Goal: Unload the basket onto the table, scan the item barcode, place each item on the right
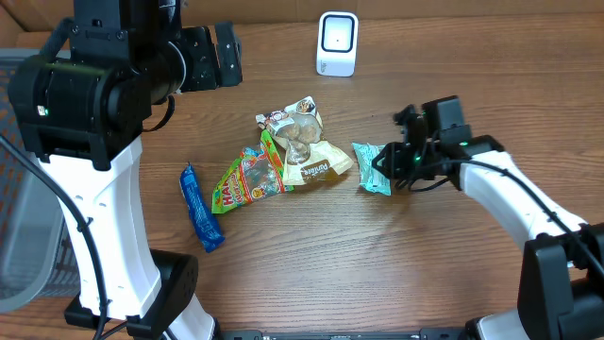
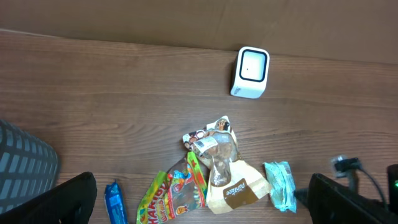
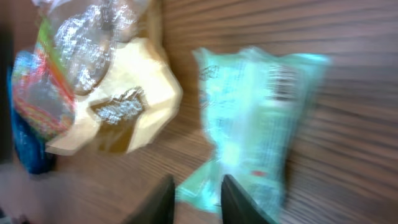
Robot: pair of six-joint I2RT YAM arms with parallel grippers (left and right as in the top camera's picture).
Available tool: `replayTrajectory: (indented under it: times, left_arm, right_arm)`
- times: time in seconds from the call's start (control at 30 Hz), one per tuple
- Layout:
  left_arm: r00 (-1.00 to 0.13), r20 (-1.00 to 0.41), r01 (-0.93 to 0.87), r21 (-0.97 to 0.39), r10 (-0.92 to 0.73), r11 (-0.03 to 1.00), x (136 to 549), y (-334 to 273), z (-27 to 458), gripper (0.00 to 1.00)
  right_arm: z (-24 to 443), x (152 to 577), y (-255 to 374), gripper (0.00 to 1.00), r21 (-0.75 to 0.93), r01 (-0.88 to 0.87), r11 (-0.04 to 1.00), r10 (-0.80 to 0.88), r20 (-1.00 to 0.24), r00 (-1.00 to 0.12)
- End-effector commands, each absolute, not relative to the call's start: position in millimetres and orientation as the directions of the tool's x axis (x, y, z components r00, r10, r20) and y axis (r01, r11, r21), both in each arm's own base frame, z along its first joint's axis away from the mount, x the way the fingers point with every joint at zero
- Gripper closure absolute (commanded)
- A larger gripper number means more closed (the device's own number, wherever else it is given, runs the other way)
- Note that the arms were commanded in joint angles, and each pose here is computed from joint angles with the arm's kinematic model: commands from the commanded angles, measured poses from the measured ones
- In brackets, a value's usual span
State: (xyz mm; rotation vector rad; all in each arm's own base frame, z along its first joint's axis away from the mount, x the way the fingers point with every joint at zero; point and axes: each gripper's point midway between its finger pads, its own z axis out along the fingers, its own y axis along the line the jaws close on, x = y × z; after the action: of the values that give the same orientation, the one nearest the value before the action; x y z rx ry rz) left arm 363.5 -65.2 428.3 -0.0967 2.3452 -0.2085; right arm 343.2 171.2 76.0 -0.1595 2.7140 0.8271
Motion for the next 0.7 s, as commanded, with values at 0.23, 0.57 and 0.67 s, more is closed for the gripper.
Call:
replayTrajectory:
  times: [0.23, 0.57, 0.67]
  left_arm:
    - [-0.702, -0.699, -0.010, -0.177, -0.133, 0.984, 362.5, -64.8, 429.1, 0.00]
    - [-0.702, -0.699, -0.010, -0.177, -0.133, 0.984, 362.5, -64.8, 429.1, 0.00]
    - [-0.702, -0.699, -0.010, -0.177, -0.133, 0.984, 362.5, -64.8, 429.1, 0.00]
  right_arm:
    - [32.3, 325.5, 206.2, 0.96, 0.469, -0.288, 0.835, -0.182, -0.259, -0.949]
    - [13.1, 333.6, 141.4, 0.96, 0.288, -0.143, 0.947, -0.089, -0.191, -0.978]
    - [20.7, 342.0, 124.4, 0.96, 0.299, -0.087, 0.950, -0.034, -0.178, -0.983]
